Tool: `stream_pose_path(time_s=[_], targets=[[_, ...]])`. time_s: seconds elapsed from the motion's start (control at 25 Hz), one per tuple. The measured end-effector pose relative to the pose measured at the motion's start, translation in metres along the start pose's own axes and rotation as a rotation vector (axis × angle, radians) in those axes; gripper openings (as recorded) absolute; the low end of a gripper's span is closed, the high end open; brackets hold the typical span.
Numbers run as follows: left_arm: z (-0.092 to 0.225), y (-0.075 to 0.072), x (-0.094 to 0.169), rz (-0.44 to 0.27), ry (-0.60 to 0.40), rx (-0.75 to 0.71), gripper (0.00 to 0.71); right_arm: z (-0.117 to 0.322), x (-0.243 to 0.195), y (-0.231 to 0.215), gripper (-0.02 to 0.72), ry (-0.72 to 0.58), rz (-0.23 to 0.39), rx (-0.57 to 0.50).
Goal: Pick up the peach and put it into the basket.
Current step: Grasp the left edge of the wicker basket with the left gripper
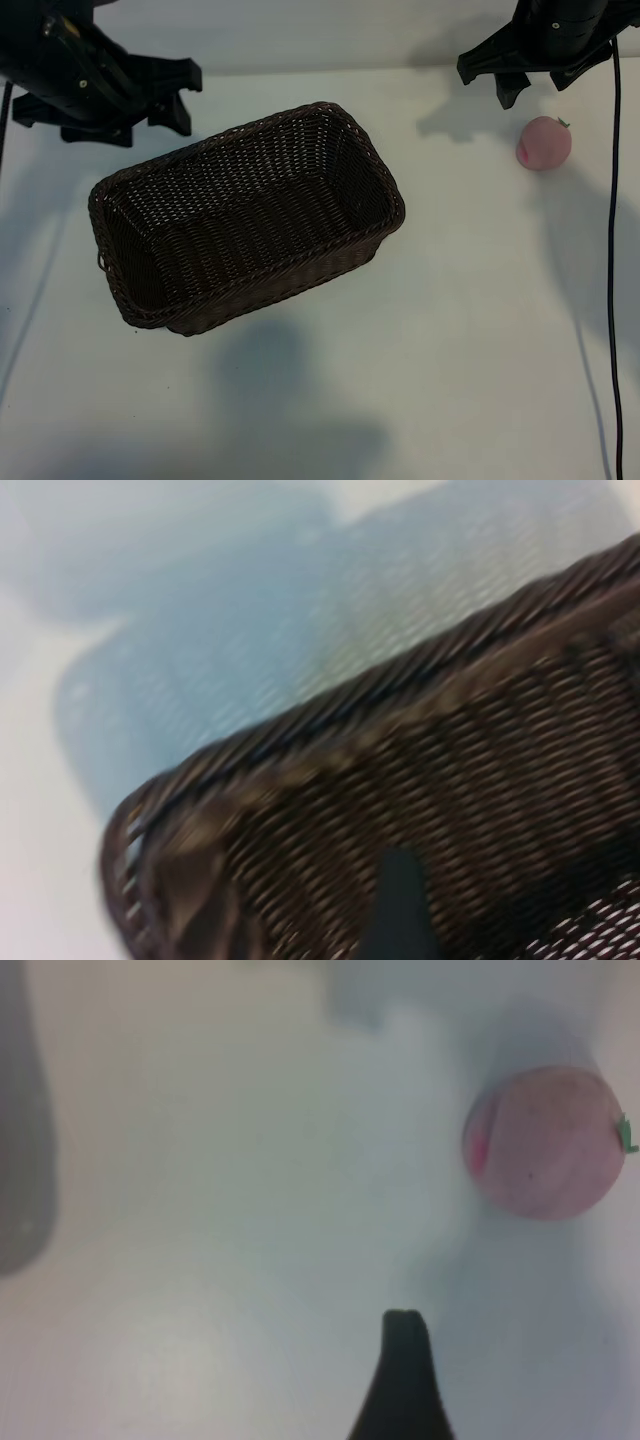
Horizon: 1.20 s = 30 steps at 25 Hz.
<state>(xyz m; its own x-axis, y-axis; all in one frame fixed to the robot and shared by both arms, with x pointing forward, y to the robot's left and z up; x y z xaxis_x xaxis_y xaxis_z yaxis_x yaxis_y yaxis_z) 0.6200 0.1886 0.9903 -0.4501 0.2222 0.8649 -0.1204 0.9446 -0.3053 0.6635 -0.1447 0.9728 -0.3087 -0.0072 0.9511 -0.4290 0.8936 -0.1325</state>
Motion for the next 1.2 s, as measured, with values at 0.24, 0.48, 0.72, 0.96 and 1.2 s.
stream_pose_path(time_s=[0.24, 0.48, 0.72, 0.96, 1.2], targets=[[0.014, 0.023, 0.016, -0.101, -0.007, 0.058, 0.552, 0.000, 0.000, 0.000, 0.550, 0.002, 0.000, 0.000], [0.058, 0.056, -0.003, -0.185, 0.042, 0.165, 0.552, 0.001, 0.000, 0.000, 0.550, 0.004, -0.001, 0.000], [0.082, 0.070, -0.029, -0.180, 0.030, 0.266, 0.552, 0.002, 0.000, 0.000, 0.550, 0.012, -0.002, -0.001], [0.090, 0.077, -0.064, -0.198, 0.068, 0.287, 0.552, 0.004, 0.000, 0.000, 0.550, 0.023, -0.003, -0.001], [0.097, 0.080, -0.089, -0.204, 0.099, 0.316, 0.543, 0.004, 0.000, 0.001, 0.550, 0.024, -0.004, -0.001]])
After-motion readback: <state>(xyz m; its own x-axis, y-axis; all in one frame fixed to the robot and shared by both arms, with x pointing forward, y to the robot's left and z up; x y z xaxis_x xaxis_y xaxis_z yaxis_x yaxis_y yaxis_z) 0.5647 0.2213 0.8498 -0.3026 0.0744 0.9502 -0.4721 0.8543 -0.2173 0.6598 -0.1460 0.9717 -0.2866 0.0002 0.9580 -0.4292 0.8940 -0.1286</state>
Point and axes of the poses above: a point on each arm's last joint axis where the gripper is mounted, x pointing back along that axis away from the gripper, y along the wrist's bending axis when the last joint is at zero, z = x × y, the point moved 8 cm from there along -x, pointing out along that axis toward the gripper, and after that the axes turned 8 degrees about x, right-handed, at the moved point
